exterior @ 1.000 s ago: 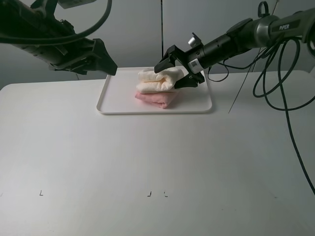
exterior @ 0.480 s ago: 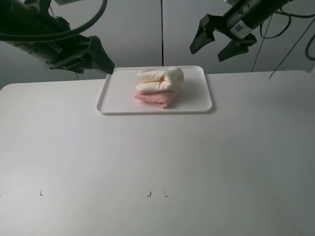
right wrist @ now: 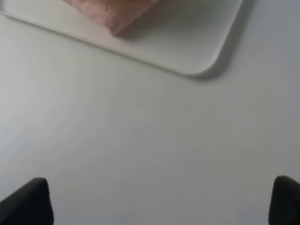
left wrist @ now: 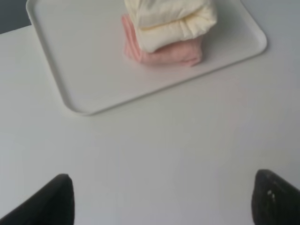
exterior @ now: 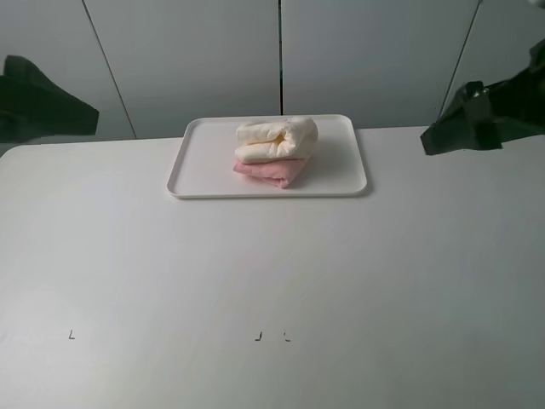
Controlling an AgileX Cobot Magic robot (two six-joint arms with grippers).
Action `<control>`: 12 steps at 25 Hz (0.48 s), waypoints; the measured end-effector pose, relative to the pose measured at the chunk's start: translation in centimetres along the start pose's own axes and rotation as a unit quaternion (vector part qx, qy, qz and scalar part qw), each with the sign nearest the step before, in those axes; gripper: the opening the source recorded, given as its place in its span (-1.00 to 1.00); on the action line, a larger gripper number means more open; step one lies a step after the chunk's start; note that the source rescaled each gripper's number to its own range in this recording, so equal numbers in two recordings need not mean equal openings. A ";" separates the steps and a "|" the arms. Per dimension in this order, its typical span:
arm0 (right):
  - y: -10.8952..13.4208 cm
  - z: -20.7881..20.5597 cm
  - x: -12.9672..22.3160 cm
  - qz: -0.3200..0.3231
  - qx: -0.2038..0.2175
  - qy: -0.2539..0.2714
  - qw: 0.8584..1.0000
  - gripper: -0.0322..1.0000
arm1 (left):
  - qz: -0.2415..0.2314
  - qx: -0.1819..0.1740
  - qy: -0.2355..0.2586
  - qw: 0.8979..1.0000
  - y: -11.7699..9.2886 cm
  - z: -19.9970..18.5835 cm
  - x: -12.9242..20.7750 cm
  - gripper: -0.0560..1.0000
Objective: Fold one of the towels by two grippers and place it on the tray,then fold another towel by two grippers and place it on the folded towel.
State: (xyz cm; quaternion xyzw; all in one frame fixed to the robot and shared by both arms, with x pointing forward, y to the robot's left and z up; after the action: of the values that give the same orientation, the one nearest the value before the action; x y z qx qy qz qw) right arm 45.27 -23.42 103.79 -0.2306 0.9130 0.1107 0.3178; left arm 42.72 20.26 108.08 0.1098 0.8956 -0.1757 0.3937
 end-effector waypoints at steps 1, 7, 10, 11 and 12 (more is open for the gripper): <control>0.6 -1.3 0.8 -0.007 0.006 -0.019 1.000 1.00 | 0.004 0.000 -0.013 1.000 0.1 -1.2 0.8 0.94; 3.8 -6.6 6.6 -0.040 0.026 -0.093 0.994 1.00 | 0.001 -0.012 -0.001 1.000 1.4 -5.0 6.5 0.94; 4.8 -8.1 9.0 -0.053 0.038 -0.116 0.991 1.00 | -0.009 -0.022 0.001 1.000 2.0 -6.6 8.8 0.94; 5.1 -8.5 9.7 -0.059 0.042 -0.120 0.990 1.00 | -0.013 -0.024 -0.007 1.000 2.2 -7.2 9.3 0.94; 5.3 -8.7 10.3 -0.063 0.044 -0.123 0.989 1.00 | -0.015 -0.025 -0.014 0.999 2.4 -7.7 9.8 0.95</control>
State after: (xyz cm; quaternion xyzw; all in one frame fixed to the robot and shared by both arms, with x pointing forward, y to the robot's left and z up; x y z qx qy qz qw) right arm 30.90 -25.44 104.33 -0.2578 0.8546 0.0778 0.4439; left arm 31.83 26.07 105.05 0.0837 0.8955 -0.1603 0.4066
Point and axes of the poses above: a point on each arm's last joint axis where the gripper is mounted, z pointing out along that axis toward the gripper, y along the wrist's bending axis when the last joint is at zero, x = y × z, the point moved 4 cm from there along z, pointing out along that axis toward the gripper, and after that the axes turned 9 degrees about -z, right-handed, at the moved point
